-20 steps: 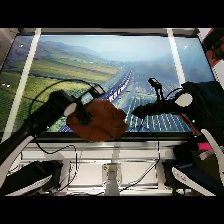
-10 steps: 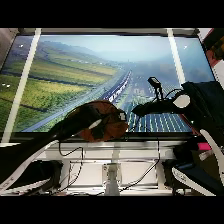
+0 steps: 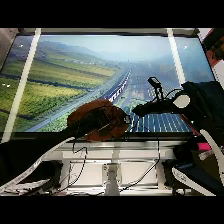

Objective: Fold the clothes and pants, and hang the long-sleeved shirts on hangers.

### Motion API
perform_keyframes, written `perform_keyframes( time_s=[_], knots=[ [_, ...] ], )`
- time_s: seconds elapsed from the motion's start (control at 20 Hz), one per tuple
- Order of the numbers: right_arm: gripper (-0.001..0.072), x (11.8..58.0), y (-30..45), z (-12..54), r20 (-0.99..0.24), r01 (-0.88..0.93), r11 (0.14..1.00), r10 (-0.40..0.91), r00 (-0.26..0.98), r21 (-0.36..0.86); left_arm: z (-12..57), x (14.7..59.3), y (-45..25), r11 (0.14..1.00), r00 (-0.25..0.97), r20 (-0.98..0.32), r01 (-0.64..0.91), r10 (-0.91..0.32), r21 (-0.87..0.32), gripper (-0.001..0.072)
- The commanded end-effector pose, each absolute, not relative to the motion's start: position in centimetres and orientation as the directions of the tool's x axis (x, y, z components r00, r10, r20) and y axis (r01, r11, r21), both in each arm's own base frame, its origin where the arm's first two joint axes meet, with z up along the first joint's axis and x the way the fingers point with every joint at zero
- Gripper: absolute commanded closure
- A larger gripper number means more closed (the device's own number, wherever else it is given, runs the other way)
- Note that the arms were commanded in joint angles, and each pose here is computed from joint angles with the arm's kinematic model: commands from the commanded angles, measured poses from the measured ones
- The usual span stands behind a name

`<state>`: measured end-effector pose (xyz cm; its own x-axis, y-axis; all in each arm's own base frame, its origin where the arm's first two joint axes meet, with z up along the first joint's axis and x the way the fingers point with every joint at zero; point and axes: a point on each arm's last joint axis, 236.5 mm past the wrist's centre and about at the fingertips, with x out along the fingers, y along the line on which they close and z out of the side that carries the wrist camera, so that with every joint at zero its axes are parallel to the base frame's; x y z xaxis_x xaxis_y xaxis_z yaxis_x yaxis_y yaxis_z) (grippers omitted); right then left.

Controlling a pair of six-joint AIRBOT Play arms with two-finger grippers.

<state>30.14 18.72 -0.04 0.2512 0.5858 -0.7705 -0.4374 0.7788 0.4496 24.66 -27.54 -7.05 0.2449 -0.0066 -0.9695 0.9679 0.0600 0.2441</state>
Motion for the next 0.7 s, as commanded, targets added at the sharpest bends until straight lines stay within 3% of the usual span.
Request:
perform_keyframes(
  time_s=[0.0,0.05,0.1,0.25,0.4,0.65],
  knots=[
    [0.0232,30.1,18.7,-0.1,-0.771,-0.435,0.779,0.586,0.251,0.45,-6.5,27.7,-27.4,0.1,0.368,-0.93,0.925,0.009,0.367,0.057],
    [0.0232,30.2,18.7,-0.1,-0.771,-0.43,0.781,0.585,0.252,0.453,-6.2,27.9,-27.3,0.102,0.378,-0.926,0.921,0.008,0.377,0.0658],
    [0.0233,30.2,18.7,0.0,-0.77,-0.43,0.781,0.585,0.254,0.452,-5.8,27.9,-27.4,0.107,0.385,-0.923,0.918,-0.003,0.382,0.0683],
    [0.0239,30.7,18.6,0.1,-0.766,-0.417,0.79,0.581,0.275,0.45,-3.1,28.4,-28.3,0.145,0.432,-0.898,0.897,-0.082,0.418,0.0684],
    [0.0239,31.1,18.6,0.2,-0.76,-0.411,0.795,0.579,0.295,0.446,1.2,29.1,-29.1,0.243,0.499,-0.846,0.858,-0.19,0.452,0.0684],
    [0.0236,31.4,18.6,0.2,-0.757,-0.336,0.809,0.578,0.306,0.482,8.9,29.7,-27.4,0.482,0.601,-0.744,0.764,-0.292,0.428,0.0684]
  ],
)
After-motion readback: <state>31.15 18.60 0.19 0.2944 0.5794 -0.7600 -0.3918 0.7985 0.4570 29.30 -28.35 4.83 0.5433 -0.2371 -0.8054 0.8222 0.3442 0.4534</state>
